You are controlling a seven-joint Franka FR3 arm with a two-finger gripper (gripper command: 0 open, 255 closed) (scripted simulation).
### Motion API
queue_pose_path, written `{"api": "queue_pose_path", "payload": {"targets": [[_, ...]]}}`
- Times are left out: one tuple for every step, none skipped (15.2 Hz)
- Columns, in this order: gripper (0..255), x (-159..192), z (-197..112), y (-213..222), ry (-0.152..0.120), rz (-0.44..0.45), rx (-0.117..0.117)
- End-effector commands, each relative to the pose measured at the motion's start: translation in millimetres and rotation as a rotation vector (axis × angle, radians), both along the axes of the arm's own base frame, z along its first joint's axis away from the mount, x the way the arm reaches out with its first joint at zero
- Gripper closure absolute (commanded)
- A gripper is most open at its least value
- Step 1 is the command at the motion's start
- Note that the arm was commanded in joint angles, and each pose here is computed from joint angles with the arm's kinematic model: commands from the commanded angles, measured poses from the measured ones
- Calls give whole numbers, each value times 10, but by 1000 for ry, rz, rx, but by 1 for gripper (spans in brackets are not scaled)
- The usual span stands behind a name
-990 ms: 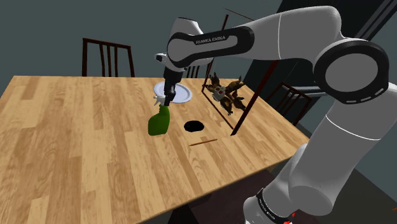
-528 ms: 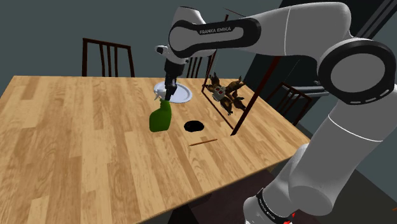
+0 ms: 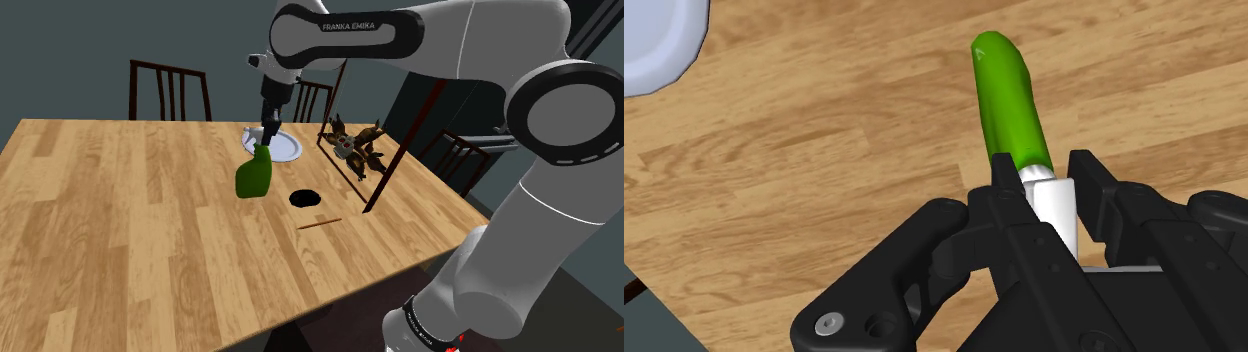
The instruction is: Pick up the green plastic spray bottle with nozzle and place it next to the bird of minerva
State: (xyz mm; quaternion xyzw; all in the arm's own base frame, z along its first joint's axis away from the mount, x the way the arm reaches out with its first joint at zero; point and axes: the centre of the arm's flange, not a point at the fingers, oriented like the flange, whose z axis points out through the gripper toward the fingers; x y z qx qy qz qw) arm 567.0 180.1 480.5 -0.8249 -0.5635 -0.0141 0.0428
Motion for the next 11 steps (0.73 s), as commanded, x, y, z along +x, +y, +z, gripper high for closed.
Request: {"api": "queue_pose_path", "payload": {"targets": [[255, -7, 108, 0, 0, 0, 0], [255, -7, 161, 0, 0, 0, 0], [255, -7, 214, 0, 0, 0, 0], [255, -7, 267, 0, 0, 0, 0], [255, -7, 319, 0, 0, 0, 0], [255, -7, 372, 0, 0, 0, 0], [255, -7, 425, 0, 0, 0, 0], [255, -7, 478, 0, 0, 0, 0], [255, -7, 531, 0, 0, 0, 0], [255, -7, 583, 0, 0, 0, 0], [255, -7, 636, 0, 0, 0, 0]]}}
